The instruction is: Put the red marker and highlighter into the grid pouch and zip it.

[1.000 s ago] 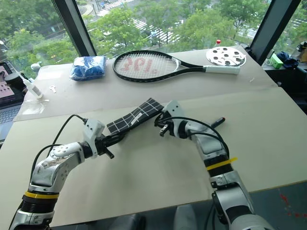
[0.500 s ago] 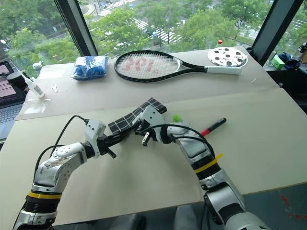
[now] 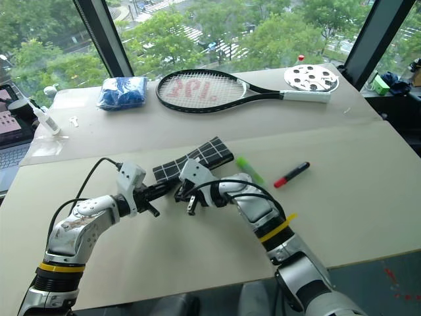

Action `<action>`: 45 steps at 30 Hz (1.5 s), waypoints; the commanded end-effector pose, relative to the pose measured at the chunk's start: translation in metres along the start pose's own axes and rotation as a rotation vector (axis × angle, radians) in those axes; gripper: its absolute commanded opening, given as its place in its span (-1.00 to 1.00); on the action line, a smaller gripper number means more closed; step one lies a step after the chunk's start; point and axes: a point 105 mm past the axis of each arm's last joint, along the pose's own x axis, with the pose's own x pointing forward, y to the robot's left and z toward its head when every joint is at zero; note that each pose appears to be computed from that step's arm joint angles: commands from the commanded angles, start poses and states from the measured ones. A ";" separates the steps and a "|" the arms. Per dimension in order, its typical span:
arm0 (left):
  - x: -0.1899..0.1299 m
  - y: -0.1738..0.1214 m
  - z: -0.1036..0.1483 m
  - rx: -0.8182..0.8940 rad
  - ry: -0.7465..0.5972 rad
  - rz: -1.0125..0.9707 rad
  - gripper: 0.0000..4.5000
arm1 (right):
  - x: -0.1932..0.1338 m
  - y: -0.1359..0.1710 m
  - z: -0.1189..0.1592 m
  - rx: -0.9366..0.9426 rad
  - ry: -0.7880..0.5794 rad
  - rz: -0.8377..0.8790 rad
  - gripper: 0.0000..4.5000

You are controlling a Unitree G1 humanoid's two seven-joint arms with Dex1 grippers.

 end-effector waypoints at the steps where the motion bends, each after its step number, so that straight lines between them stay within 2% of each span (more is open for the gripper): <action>1: -0.002 -0.002 0.011 0.028 -0.038 -0.010 -1.00 | -0.034 -0.033 0.031 0.004 -0.096 -0.101 -0.33; 6: -0.004 -0.004 0.014 0.012 -0.053 -0.009 -1.00 | -0.091 -0.038 0.043 0.103 -0.148 -0.071 0.46; 9: -0.005 -0.004 0.017 -0.017 -0.076 -0.011 -1.00 | -0.133 -0.034 0.050 0.132 -0.196 -0.080 0.46; 11: -0.005 -0.007 0.019 -0.041 -0.088 -0.025 -1.00 | -0.162 -0.041 0.044 0.099 -0.187 -0.158 0.46; 14: -0.005 -0.009 0.020 -0.041 -0.082 -0.040 -1.00 | -0.213 -0.087 0.013 0.113 -0.057 -0.518 0.46; 18: -0.003 -0.006 0.022 -0.038 -0.082 -0.037 -1.00 | -0.248 -0.109 -0.005 0.155 -0.008 -0.764 0.46; 22: 0.001 -0.006 0.024 -0.040 -0.086 -0.041 -1.00 | -0.260 -0.109 -0.014 0.215 -0.007 -0.904 0.46; 25: 0.005 -0.008 0.024 -0.042 -0.086 -0.054 -1.00 | -0.282 -0.116 -0.026 0.326 0.012 -1.081 0.46; 29: 0.011 -0.010 0.022 -0.045 -0.084 -0.069 -1.00 | -0.295 -0.110 -0.026 0.374 0.037 -1.206 0.46; 33: 0.019 -0.014 0.018 -0.052 -0.078 -0.093 -1.00 | -0.292 -0.106 -0.026 0.398 0.064 -1.267 0.46; 39: 0.028 -0.016 0.018 -0.062 -0.085 -0.112 -1.00 | -0.262 -0.089 -0.046 0.537 0.087 -1.279 0.46; 45: 0.031 -0.019 0.014 -0.071 -0.085 -0.124 -1.00 | -0.255 -0.080 -0.053 0.591 0.100 -1.318 0.46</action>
